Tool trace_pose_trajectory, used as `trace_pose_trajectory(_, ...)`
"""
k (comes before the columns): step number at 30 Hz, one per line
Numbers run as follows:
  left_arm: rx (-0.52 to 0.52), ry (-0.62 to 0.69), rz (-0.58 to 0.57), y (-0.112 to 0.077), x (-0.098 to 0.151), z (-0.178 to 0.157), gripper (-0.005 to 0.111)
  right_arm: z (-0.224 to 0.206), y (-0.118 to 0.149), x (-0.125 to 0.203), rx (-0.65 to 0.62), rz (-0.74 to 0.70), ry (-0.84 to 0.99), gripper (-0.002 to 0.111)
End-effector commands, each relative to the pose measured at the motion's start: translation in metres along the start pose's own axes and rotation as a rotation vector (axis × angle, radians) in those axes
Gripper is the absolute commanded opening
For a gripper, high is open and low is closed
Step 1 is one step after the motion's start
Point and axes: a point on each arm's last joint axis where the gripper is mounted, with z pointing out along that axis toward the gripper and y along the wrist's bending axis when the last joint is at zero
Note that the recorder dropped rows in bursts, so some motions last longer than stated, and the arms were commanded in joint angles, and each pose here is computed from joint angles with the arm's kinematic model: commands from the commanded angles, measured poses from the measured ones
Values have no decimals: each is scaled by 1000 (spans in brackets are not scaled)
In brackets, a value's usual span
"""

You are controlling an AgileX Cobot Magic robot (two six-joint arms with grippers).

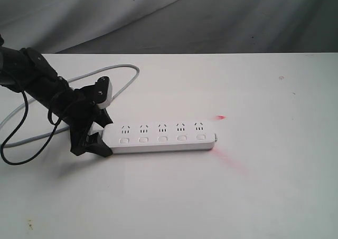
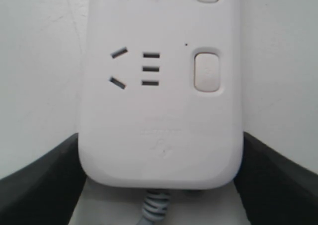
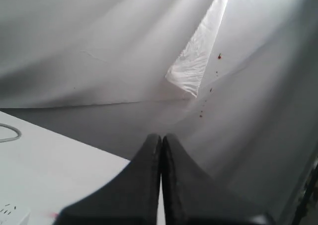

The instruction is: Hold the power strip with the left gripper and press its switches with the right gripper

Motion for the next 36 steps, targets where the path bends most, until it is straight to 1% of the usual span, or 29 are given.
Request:
trace_pose_trajectory(1,6,-3,1,-1,-3,-1,68,2,7,26,25,57,-7,0)
trace_pose_trajectory(6,6,-3,1,-1,-3,-1,68,2,12,44,27,57,0,0)
trace_pose_trajectory(9,6,-3,1,-1,-3,-1,68,2,13,45,25,59,6,0)
trace_pose_trajectory(13,6,-3,1,-1,-3,-1,68,1,14,49,7,67,57,0)
trace_pose_trajectory(29,6,-3,1,-1,-3,-1,68,1,15,50,6,67,59,0)
trace_pose_trajectory(31,6,-3,1,-1,-3,-1,68,1,17,55,-16,67,119,0)
trace_pose_trajectory(32,6,-3,1,-1,-3,-1,68,0,19,61,-41,68,189,0)
trace_pose_trajectory(34,6,-3,1,-1,-3,-1,68,-2,22,68,-70,69,268,0)
trace_pose_trajectory(36,6,-3,1,-1,-3,-1,68,-3,23,70,-78,69,291,0)
